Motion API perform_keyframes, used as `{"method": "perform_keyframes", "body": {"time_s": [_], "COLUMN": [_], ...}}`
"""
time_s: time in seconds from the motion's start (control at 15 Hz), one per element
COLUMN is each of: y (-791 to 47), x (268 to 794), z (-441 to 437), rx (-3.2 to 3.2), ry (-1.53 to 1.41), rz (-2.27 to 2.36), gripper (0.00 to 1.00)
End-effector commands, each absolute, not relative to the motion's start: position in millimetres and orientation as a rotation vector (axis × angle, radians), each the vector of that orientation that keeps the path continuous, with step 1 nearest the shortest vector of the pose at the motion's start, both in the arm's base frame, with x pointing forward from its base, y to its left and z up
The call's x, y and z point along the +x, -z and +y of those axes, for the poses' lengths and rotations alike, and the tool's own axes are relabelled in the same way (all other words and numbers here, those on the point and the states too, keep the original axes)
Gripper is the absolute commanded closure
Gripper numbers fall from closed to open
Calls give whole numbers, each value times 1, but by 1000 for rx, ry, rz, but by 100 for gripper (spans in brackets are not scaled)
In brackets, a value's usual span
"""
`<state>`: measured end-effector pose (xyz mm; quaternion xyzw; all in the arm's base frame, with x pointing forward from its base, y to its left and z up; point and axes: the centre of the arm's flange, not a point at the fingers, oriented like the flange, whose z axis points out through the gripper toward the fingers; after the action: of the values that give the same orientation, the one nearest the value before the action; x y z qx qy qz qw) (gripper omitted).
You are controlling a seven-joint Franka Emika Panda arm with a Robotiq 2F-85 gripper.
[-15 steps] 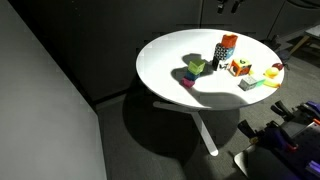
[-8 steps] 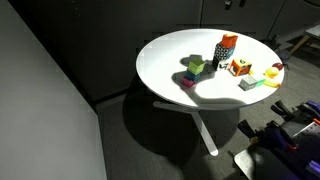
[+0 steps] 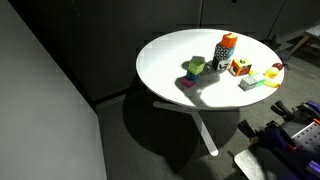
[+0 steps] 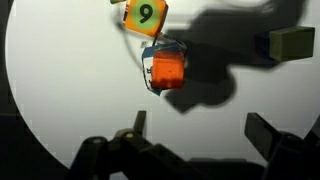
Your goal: Put the orange block on the toy foam
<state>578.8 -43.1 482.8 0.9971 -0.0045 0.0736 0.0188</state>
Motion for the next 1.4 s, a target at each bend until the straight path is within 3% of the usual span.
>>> {"method": "perform_keyframes", "body": {"time_s": [0.0,0.93,1.33], "y": [-494,-533,-532], "x": [551,496,501], "z": [-41,-39,-40], "rx": [3082,3114,3108], "ry": [-301,-92,-70], "rz": [-125,-149,-156], "gripper": [0,0,0]}}
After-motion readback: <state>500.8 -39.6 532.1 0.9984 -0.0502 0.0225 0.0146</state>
